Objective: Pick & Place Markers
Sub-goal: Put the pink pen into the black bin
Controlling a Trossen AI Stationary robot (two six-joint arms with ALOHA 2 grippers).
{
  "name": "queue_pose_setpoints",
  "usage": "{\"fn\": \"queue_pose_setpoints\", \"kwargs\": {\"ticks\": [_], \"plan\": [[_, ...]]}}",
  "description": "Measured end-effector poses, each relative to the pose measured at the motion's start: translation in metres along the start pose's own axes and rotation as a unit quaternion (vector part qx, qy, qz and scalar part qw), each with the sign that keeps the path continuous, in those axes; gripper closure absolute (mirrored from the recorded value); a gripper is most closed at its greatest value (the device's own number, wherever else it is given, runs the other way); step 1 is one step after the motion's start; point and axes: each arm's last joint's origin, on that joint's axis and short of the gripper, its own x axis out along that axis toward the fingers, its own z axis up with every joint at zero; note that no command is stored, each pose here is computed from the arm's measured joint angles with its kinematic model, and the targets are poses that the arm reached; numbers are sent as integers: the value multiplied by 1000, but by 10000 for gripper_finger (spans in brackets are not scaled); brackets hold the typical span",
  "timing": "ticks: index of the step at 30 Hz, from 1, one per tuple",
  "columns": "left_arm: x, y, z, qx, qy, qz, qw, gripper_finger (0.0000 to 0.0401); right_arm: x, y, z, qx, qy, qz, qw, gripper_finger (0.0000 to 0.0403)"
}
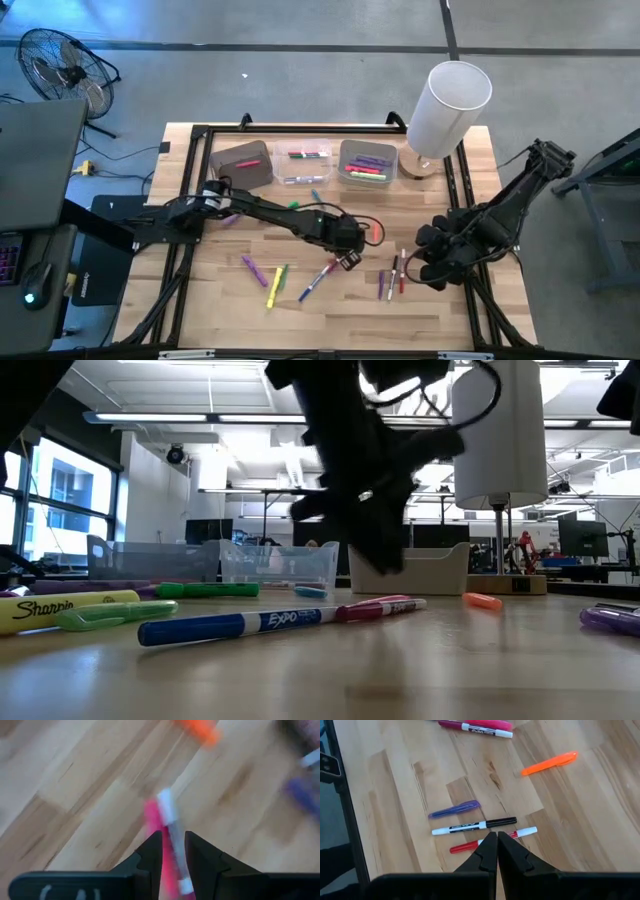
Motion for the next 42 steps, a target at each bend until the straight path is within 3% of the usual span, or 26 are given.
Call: {"fn": "queue_pose_setpoints", "kwargs": {"ticks": [19, 29, 32, 35, 42], "plan": [[34, 3, -11, -6, 13, 39, 999, 323, 0, -3, -1, -32, 6, -13, 999, 400], [32, 7, -15, 1, 35, 59, 998, 323, 0, -3, -1, -30, 6, -13, 999, 402], [31, 8, -16, 3, 48, 62, 997, 336, 0, -3, -1, -28, 5, -14, 999, 401], [31, 9, -18, 3, 62, 62, 996, 373, 0, -3, -1, -28, 3, -14, 1000, 399], [29, 13, -14, -19, 83, 43, 995, 376, 0, -3, 0, -28, -20, -24, 999, 402]]}}
